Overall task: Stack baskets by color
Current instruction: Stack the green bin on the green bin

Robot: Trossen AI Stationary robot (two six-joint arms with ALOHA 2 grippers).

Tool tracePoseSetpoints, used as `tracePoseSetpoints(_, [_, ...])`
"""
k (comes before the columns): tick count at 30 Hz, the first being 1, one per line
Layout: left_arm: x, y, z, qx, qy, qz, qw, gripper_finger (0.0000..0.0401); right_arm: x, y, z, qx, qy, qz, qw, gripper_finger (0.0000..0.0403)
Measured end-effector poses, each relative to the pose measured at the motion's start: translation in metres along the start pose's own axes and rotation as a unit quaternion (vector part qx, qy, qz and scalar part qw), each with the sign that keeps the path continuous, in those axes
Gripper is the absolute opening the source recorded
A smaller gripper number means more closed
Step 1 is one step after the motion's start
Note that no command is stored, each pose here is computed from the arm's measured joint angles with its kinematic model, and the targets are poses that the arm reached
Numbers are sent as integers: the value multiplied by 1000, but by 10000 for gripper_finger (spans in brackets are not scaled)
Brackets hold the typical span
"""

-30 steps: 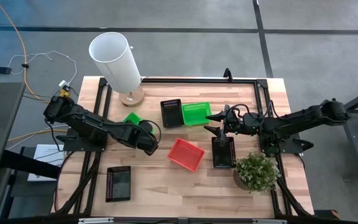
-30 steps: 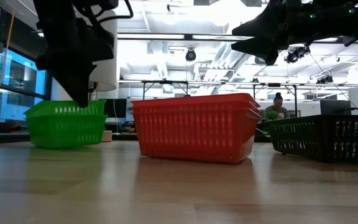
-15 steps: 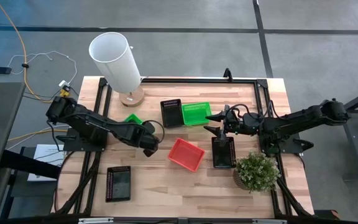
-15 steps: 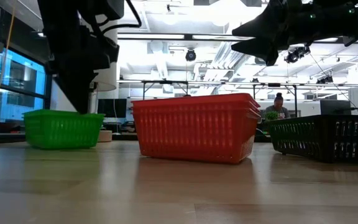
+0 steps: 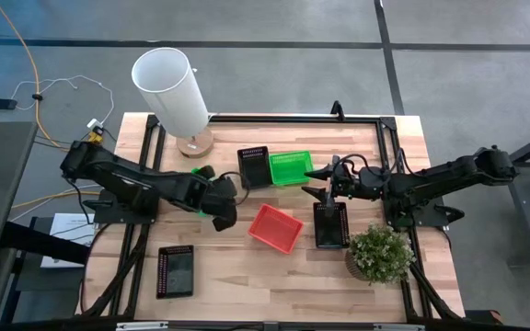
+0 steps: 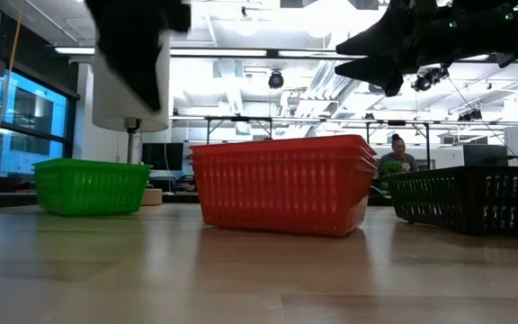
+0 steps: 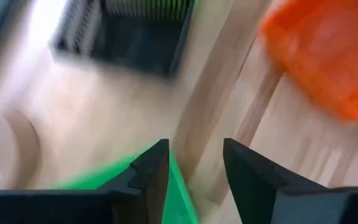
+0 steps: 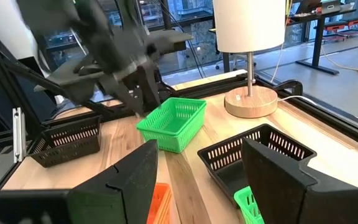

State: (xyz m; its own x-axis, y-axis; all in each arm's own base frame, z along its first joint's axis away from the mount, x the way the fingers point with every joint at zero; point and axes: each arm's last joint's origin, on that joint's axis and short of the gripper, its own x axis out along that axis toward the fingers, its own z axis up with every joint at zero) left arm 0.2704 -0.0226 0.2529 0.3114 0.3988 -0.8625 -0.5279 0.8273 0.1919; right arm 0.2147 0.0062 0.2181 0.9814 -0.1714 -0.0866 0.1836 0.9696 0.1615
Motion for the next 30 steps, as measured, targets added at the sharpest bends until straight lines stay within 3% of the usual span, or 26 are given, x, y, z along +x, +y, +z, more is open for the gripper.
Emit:
tracePoseSetpoints(5, [-43,-4,14,37,-194,0,980,145,0,0,-2,-5,11,-2,1000,220])
tracePoseSetpoints(9, [-51,0,1,52,-284,-16,957,145,1,-1,-5,-7,18,-9,1000,220])
tracePoseSetpoints(14, [-27,11,-29,39,-356,-85,930,145,1,-1,-5,-8,18,-9,1000,220])
tracePoseSetpoints(16, [-15,15,-38,27,-396,-106,912,145,1,-1,-4,-8,17,-9,1000,220])
tracePoseSetpoints(24, [6,39,-58,-5,-510,-146,848,145,1,-4,-6,-11,18,-56,998,220])
tracePoseSetpoints(30, [3,45,-59,-4,-517,-145,843,145,2,-4,-8,-14,24,-58,998,220])
